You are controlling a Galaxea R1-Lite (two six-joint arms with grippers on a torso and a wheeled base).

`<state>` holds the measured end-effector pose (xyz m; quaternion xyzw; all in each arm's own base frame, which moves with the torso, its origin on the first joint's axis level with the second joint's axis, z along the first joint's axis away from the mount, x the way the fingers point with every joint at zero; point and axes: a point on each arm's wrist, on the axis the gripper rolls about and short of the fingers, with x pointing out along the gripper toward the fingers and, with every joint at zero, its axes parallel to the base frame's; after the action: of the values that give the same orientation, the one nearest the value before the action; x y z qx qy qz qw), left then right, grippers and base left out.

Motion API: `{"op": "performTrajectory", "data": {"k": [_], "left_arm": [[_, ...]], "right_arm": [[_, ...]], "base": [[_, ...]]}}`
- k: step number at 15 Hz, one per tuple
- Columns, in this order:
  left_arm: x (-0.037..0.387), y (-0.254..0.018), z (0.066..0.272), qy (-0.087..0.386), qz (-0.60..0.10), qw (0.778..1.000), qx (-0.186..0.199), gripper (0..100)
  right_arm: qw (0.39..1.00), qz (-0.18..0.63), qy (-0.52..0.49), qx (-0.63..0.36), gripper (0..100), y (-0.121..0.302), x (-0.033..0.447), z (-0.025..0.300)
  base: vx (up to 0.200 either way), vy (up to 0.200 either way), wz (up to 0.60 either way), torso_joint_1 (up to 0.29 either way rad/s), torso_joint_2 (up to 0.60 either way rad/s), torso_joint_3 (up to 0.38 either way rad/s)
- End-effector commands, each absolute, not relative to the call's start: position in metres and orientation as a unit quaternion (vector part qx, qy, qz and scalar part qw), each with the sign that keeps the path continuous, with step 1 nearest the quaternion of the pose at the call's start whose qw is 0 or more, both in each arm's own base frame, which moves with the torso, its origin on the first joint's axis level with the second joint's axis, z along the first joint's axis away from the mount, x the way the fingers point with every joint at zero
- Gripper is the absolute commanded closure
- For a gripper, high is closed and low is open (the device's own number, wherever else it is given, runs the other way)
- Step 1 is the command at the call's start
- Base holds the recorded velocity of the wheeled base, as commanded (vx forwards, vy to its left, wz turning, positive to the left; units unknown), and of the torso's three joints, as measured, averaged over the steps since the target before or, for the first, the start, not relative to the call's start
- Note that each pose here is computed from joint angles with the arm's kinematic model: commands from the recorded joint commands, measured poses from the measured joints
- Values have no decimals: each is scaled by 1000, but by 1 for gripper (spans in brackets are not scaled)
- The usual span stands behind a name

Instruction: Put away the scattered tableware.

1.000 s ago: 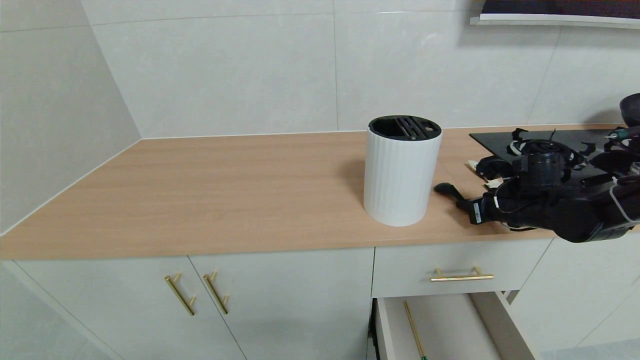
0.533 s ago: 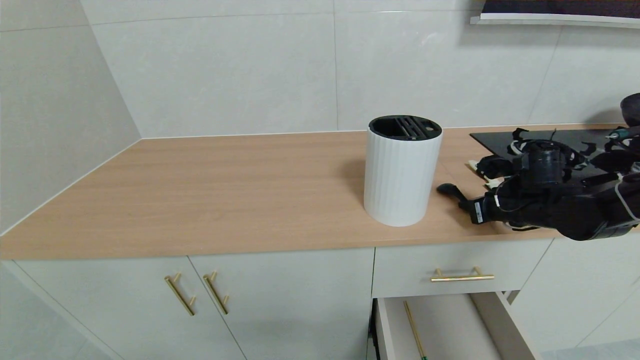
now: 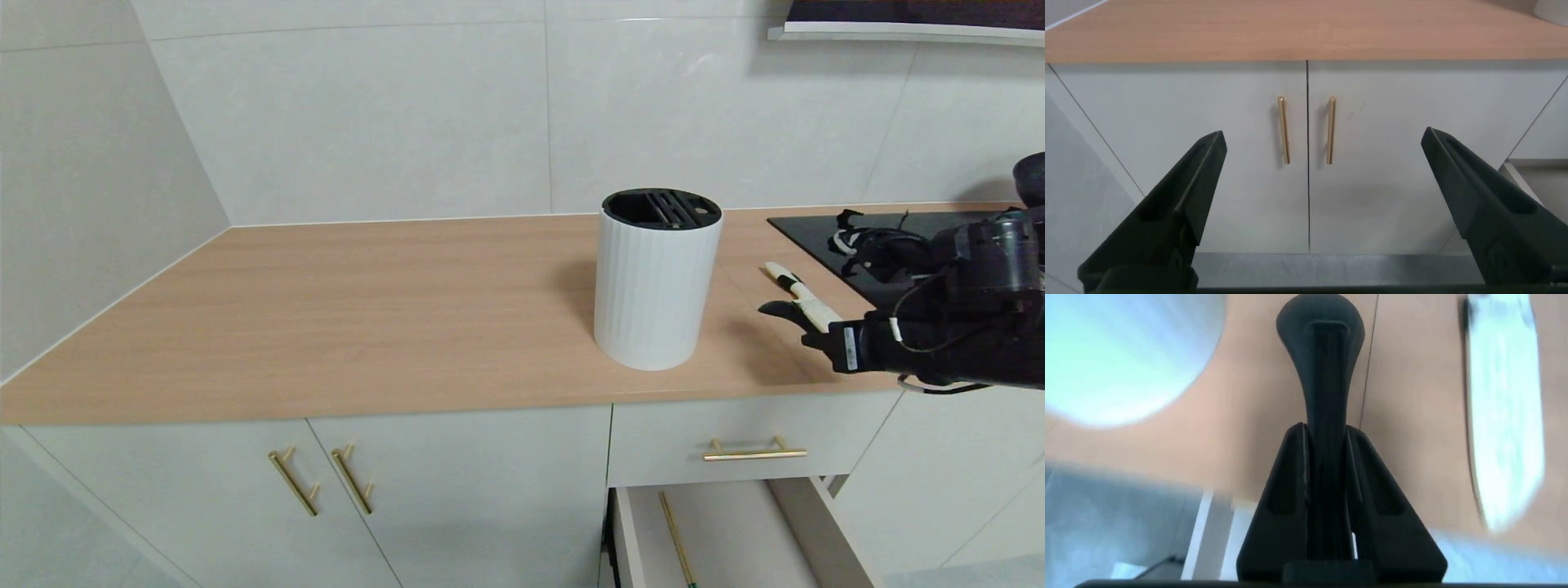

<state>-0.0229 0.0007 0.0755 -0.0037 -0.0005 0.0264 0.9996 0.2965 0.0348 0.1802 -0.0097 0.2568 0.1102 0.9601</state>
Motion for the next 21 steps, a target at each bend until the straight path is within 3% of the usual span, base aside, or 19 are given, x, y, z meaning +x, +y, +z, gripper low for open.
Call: {"op": "performTrajectory", "data": {"k": [1, 4, 10, 21], "left_arm": [[-23, 1, 75, 0, 28, 1000, -4, 0], [-23, 1, 75, 0, 27, 1000, -4, 0], [-23, 1, 76, -1, 27, 1000, -4, 0], [-23, 1, 76, -1, 27, 1000, -4, 0]], "right_arm": [[960, 128, 249, -19, 100, 31, 235, 184], [952, 155, 260, -37, 100, 36, 196, 171], [927, 199, 299, -109, 100, 43, 181, 144], [903, 231, 339, -127, 100, 57, 183, 124]], "base": [[0, 0, 0, 0, 0, 0], [0, 0, 0, 0, 0, 0], [0, 0, 0, -12, 26, 17], [0, 0, 0, -183, 454, 271]]}}
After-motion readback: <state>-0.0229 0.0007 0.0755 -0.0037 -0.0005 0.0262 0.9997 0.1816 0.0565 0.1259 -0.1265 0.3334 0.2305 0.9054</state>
